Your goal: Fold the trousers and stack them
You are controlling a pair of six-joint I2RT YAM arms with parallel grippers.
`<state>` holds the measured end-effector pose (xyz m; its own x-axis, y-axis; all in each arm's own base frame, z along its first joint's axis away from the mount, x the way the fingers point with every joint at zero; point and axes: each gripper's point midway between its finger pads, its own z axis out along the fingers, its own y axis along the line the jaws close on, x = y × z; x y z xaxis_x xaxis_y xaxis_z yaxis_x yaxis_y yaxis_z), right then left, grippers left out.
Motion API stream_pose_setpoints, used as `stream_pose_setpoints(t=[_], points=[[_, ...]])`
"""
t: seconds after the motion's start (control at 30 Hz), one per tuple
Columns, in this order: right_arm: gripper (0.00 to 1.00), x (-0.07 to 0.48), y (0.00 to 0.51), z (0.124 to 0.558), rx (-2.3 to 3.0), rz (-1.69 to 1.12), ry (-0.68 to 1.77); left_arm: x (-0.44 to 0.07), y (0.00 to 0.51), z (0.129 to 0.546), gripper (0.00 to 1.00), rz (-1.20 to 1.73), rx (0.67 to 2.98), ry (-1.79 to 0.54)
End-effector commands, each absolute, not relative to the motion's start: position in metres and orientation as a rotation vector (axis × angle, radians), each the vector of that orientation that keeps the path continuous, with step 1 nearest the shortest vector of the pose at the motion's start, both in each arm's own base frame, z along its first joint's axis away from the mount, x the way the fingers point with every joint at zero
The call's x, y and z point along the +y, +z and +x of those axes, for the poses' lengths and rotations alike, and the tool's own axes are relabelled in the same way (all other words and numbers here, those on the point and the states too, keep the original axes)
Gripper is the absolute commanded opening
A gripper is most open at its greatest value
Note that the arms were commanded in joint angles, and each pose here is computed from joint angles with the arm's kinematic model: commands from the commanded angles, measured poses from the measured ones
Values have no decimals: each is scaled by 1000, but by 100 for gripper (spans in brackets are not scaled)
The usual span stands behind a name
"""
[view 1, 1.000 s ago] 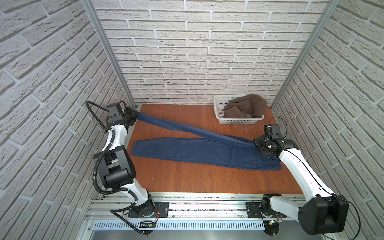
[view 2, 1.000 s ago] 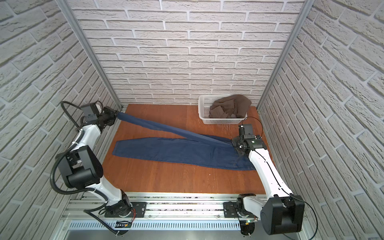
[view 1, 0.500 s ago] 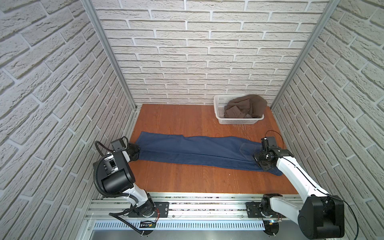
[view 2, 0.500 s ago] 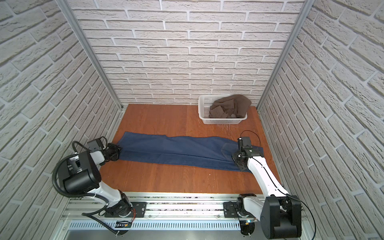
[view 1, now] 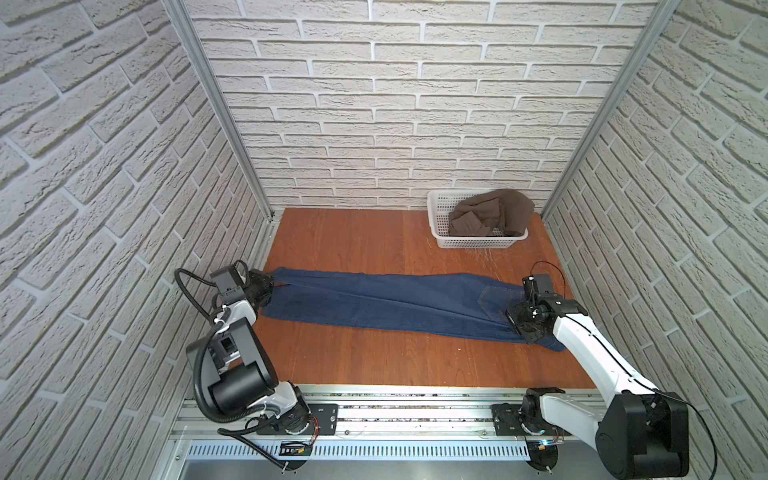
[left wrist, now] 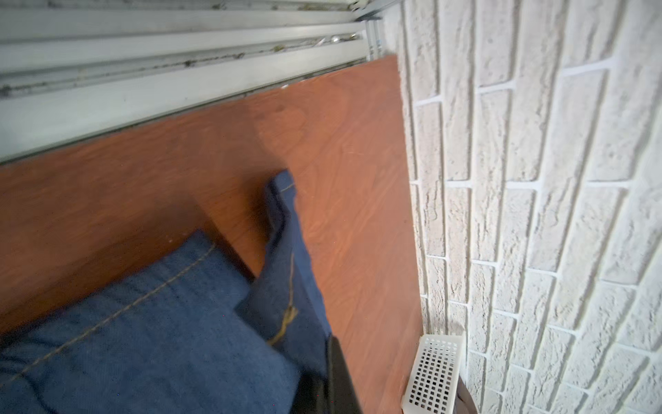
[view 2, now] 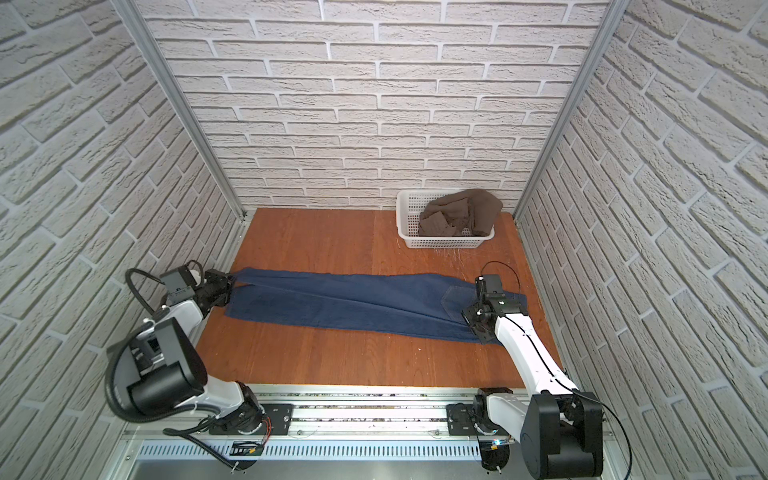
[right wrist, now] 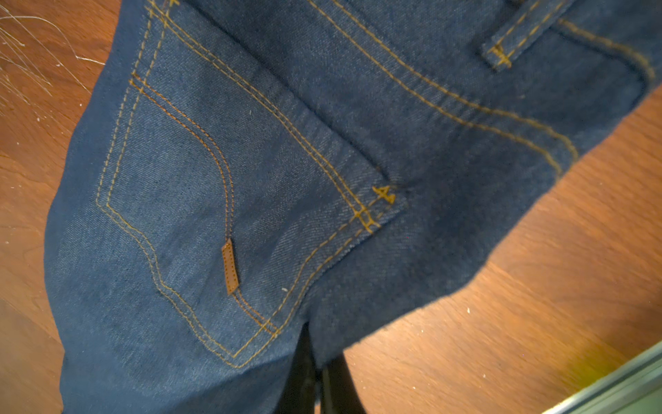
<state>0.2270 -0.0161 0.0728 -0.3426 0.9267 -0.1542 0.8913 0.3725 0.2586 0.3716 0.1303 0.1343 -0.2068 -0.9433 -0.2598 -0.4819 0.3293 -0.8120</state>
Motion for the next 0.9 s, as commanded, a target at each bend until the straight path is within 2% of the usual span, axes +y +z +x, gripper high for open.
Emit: stream_pose_setpoints(t=[0.0, 0.1, 0.27, 0.47, 0.57, 0.63, 0.7, 0.77, 0.87], points=[[5, -31, 60, 213, 2356, 1628, 64, 151, 113, 358, 0, -1296, 1805, -610], [5, -28, 50, 210, 2386, 1638, 68, 147, 75, 352, 0, -1374, 1805, -642], [5, -26, 39, 205, 2412, 1637, 62, 147, 42, 352, 0, -1457, 1802, -666], [6, -25, 34, 201, 2429, 1628, 56, 149, 37, 348, 1, -1474, 1809, -637], [14, -24, 36, 202, 2443, 1610, 65, 150, 42, 348, 5, -1469, 1803, -640], [23, -23, 40, 204, 2446, 1595, 81, 151, 47, 346, 19, -1475, 1795, -636], [33, -22, 48, 207, 2445, 1568, 92, 154, 55, 341, 44, -1489, 1782, -617], [39, -23, 60, 209, 2439, 1542, 97, 158, 66, 335, 55, -1496, 1775, -586], [51, -25, 81, 211, 2427, 1493, 100, 164, 94, 329, 65, -1479, 1759, -525]])
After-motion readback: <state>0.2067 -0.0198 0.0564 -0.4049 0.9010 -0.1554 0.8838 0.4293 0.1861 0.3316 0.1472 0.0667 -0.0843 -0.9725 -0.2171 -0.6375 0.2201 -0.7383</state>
